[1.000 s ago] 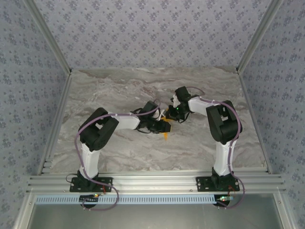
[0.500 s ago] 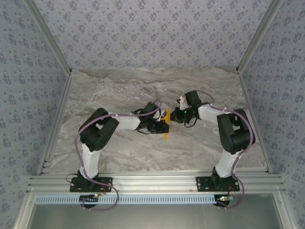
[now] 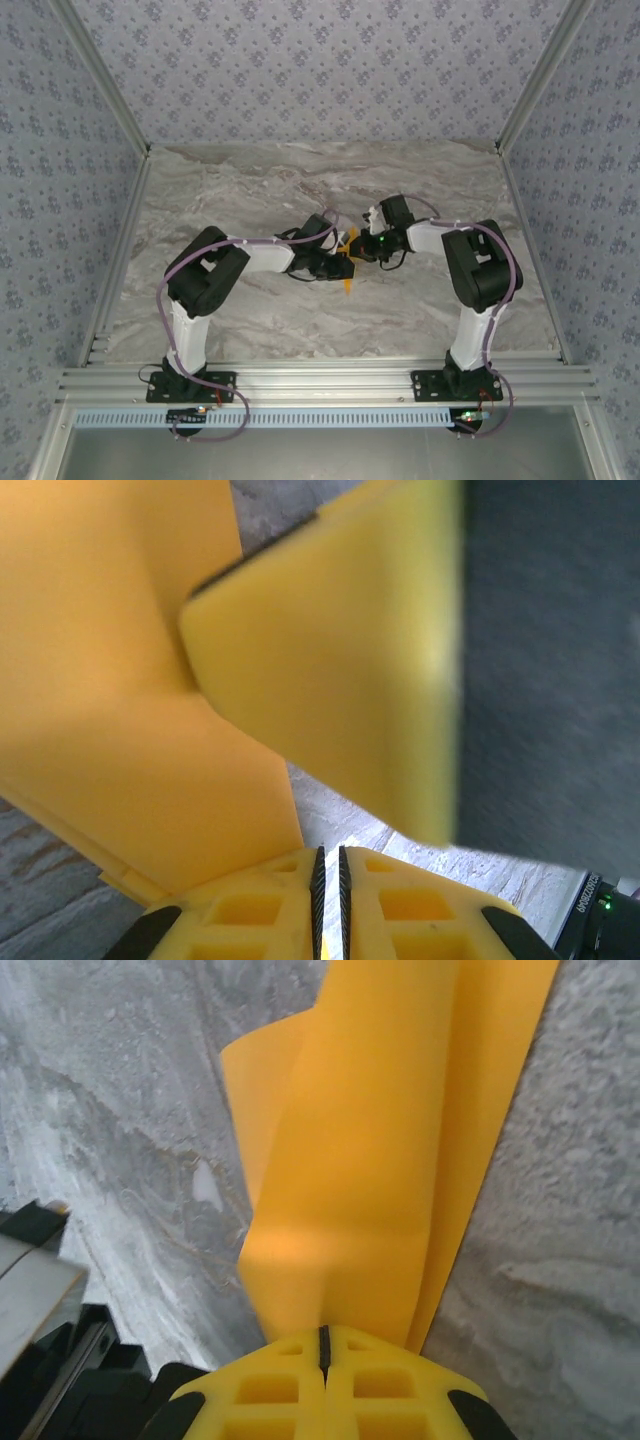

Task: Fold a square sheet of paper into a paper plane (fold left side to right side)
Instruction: Fold the wing for the fifth time at the center of the table.

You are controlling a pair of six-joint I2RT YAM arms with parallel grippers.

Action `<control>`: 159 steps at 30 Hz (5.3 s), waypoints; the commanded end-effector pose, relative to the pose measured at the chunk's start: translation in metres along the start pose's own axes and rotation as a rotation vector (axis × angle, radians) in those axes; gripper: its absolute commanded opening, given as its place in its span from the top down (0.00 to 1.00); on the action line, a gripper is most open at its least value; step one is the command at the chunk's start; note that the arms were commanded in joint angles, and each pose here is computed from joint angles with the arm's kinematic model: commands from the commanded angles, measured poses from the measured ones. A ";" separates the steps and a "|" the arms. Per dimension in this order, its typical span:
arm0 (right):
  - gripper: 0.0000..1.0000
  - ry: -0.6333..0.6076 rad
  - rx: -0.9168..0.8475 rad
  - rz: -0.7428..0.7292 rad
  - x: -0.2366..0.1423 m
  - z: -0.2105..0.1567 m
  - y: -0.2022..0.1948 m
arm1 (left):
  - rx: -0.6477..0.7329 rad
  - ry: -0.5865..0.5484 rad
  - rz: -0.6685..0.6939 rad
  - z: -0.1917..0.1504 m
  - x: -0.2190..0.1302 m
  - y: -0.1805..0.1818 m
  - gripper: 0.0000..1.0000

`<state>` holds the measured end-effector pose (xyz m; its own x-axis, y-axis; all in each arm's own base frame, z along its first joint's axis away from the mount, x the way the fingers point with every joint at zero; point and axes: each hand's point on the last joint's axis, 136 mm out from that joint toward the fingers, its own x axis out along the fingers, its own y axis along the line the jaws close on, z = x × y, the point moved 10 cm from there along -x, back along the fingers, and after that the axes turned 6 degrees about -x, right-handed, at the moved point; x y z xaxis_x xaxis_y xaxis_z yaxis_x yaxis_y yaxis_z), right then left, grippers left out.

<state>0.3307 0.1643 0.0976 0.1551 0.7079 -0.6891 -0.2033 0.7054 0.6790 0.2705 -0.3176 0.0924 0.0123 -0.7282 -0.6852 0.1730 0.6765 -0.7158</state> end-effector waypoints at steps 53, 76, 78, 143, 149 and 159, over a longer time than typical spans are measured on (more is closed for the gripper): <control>0.95 -0.070 -0.095 -0.249 -0.011 0.104 -0.030 | -0.039 0.077 0.092 -0.021 0.008 0.022 0.90; 0.95 0.043 0.001 0.009 0.005 0.031 0.003 | -0.023 0.056 0.047 -0.017 0.002 0.011 0.89; 0.95 0.070 0.014 -0.035 0.010 0.025 -0.004 | -0.017 0.051 0.042 -0.017 -0.001 0.008 0.89; 0.95 0.183 0.061 -0.170 0.022 0.017 -0.020 | -0.028 0.067 0.018 -0.034 0.000 -0.004 0.81; 0.95 0.189 0.079 -0.162 0.023 0.017 -0.024 | -0.032 0.067 0.016 -0.035 0.001 -0.003 0.81; 0.95 0.207 0.086 -0.181 0.025 0.017 -0.027 | -0.029 0.085 0.028 -0.040 0.005 -0.003 0.81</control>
<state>0.3646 0.1713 0.0941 0.0472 0.6418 -0.7654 -0.1827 0.7589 0.6251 0.2396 -0.3187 0.0976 -0.0274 -0.7256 -0.6876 0.1649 0.6752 -0.7190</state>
